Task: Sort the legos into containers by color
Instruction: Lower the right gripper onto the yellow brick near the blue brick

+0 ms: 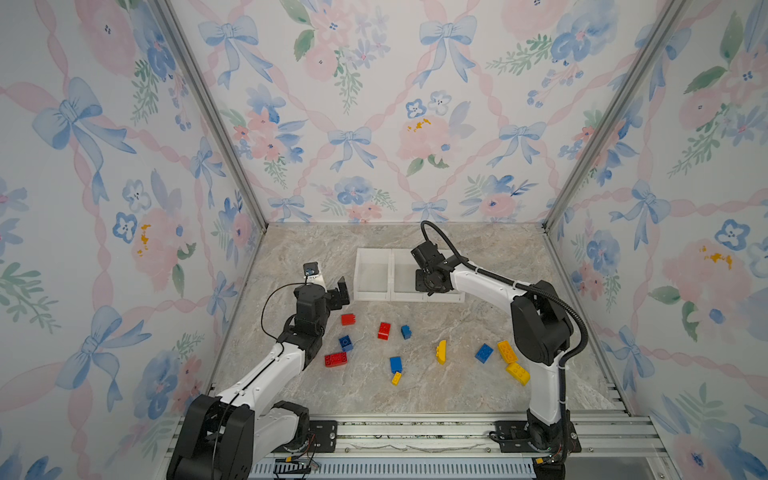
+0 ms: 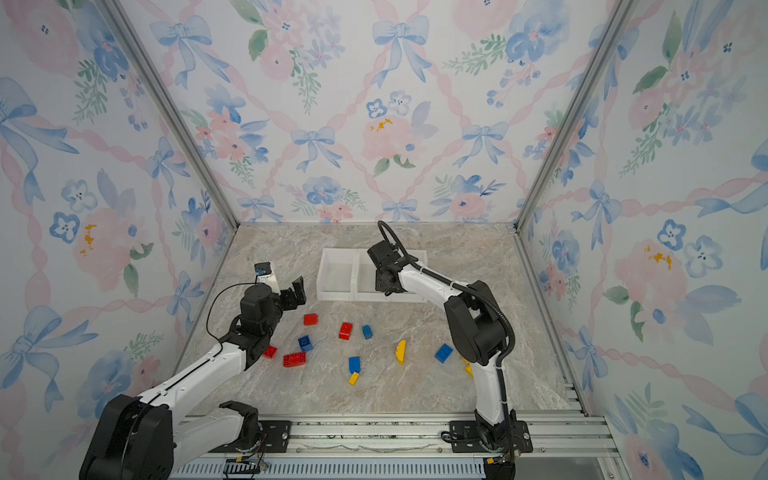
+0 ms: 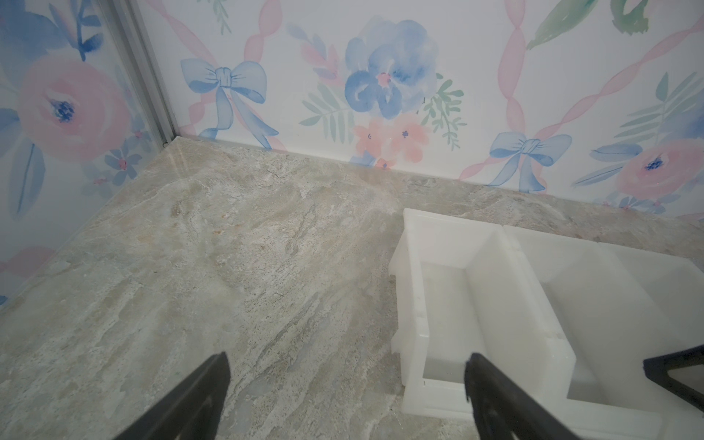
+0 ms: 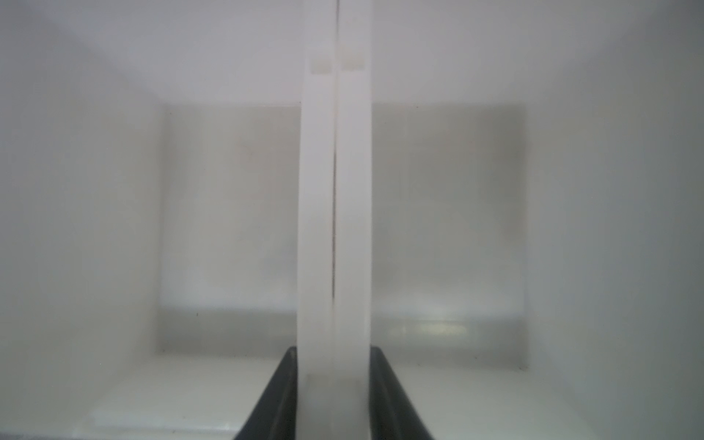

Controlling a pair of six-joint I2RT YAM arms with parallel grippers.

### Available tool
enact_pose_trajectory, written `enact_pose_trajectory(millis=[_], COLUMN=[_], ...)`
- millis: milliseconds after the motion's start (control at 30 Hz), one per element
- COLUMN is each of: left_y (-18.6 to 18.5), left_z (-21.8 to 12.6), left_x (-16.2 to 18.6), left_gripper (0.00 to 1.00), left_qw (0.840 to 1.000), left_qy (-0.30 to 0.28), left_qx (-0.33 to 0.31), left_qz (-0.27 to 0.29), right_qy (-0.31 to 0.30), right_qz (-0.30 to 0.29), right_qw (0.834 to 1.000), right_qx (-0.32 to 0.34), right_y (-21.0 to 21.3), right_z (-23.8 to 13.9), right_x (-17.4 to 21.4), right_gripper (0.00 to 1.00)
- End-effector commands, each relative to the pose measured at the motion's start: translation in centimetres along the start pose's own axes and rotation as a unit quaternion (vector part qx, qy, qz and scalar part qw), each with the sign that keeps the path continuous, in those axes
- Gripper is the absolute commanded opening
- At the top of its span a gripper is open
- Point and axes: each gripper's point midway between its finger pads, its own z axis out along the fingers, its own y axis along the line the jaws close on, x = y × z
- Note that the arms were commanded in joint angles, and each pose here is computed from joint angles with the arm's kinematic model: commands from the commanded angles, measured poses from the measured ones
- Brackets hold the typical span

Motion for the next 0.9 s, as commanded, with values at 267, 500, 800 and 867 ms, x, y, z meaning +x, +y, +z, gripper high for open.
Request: enact_pose_trajectory(millis=[267, 500, 800, 867], left_y=[-0.5, -1.0, -1.6, -1.8], left_z=[-0.2, -0.5, -0.7, -0.7], left_x=[-0.1, 0.0, 0.4, 0.5], left_gripper=[0.98, 0.98, 0.98, 0.98], left_qw=[1.0, 1.0, 0.999, 0.999], left_qy=[0.007, 0.009, 0.014, 0.015], left_qx=[0.003, 0.01, 0.02, 0.022], left_qz=[-0.017, -0.024, -0.024, -0.023], right_qy=[-0.003, 0.017, 0.083, 0.098], right_qz=[0.011, 0.025, 0.094, 0.113], right_qw=[1.0, 0.999, 0.992, 0.988], right_qx=[-0.025, -0.016, 0.029, 0.04], right_y=[-1.1, -6.4, -16.7, -18.5], right_z=[-6.2, -9.3, -10.3, -10.2], right_x=[0.0, 2.3, 9.6, 11.3], right_gripper=[0.68, 0.71, 0.71, 0.7])
